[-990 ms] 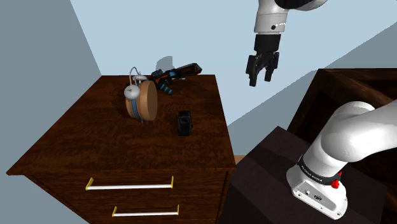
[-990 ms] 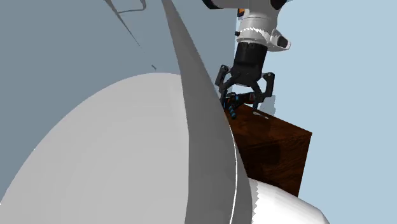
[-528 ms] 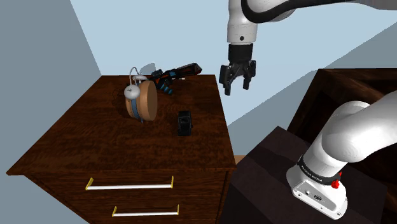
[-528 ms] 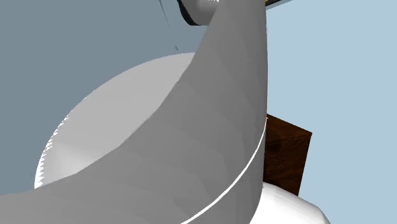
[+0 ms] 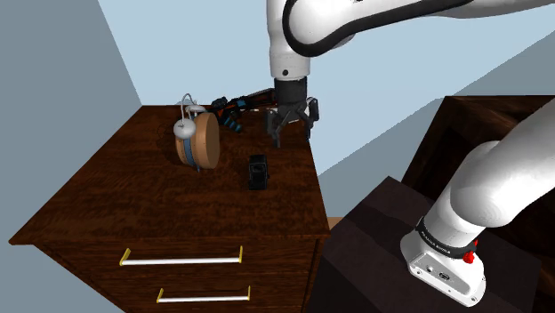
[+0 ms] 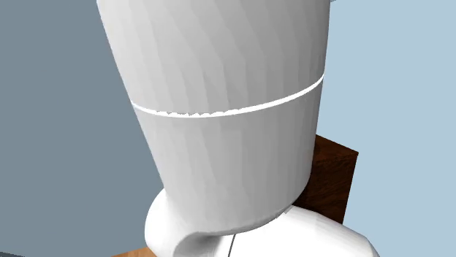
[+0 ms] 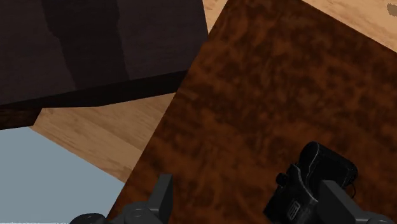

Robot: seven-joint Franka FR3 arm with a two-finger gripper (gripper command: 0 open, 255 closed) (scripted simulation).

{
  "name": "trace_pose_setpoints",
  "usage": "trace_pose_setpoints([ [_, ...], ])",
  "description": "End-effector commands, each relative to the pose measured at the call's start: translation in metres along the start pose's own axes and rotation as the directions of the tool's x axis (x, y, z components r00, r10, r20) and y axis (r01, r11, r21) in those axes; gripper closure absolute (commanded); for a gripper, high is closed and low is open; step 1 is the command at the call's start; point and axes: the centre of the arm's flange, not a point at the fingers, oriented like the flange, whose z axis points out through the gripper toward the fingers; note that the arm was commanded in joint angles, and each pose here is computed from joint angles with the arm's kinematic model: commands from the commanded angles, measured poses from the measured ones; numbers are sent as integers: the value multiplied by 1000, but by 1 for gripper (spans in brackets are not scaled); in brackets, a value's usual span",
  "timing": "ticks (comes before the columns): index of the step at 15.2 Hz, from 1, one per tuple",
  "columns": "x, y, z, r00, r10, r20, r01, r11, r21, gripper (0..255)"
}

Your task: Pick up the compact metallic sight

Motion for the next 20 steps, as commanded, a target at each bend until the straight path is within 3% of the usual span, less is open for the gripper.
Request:
trace_pose_setpoints([
  [1,11,-24,6,1000,21,-2,-21,1000,-7,0],
  [7,43,-89,26,997,72,-8,-72,997,-29,0],
  [16,50,-88,65,997,72,-8,-72,997,-29,0],
  [17,50,-88,65,997,72,-8,-72,997,-29,255],
  [20,49,-88,65,997,72,-8,-72,997,-29,255],
])
